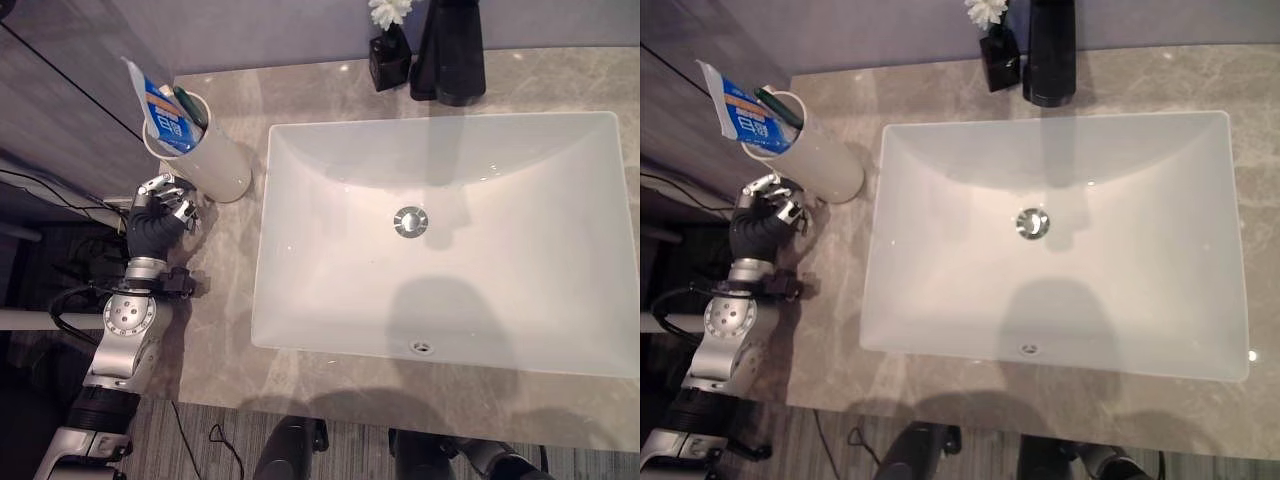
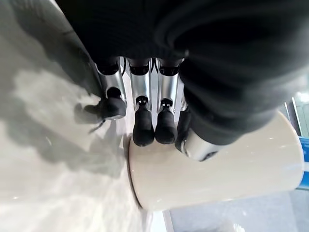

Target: Put brush and paste in cup on sink, flatten towel.

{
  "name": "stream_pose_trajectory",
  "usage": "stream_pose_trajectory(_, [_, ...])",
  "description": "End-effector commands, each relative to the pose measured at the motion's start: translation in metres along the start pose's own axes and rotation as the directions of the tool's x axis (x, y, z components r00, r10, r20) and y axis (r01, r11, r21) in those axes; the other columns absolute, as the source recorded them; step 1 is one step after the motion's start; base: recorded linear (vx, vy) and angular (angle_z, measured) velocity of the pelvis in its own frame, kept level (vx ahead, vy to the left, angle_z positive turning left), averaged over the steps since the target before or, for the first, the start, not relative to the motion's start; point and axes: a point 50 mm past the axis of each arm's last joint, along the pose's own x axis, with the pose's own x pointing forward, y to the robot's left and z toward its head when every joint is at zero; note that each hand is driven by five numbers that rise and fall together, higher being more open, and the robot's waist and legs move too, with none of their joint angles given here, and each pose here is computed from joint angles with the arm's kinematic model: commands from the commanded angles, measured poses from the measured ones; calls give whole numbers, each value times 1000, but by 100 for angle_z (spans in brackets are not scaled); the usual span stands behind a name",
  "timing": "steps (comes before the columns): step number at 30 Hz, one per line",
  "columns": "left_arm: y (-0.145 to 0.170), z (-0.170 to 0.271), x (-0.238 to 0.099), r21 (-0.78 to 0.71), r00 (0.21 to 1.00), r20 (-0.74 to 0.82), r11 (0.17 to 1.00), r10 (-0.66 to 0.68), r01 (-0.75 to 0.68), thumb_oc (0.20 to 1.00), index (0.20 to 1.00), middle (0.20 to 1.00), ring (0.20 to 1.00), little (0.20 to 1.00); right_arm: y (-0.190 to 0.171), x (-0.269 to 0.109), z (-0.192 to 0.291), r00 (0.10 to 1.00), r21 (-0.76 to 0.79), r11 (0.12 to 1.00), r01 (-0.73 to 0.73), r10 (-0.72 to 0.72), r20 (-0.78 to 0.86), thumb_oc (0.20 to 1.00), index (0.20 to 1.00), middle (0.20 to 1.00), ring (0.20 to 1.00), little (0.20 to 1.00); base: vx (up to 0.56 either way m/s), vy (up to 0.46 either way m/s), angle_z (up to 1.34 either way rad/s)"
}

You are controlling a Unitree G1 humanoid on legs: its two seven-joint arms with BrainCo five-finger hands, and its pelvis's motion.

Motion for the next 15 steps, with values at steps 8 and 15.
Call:
stream_pose_trajectory(8, [14,-6,-19,6,997,-7,997,72,-72,200,200,200,200,200,-48,13,70,946,172,966,192,-229,230,1000,1000,1000,1000,1000,16,-8,-9])
stream_pose_trajectory(15, [15,-12,-49,4,997,-73,1000,16,-16,200,200,200,200,200,-50,12,57,951,174,963,207,-240,197,1000,1000,1000,1000,1000,-3,-14,1])
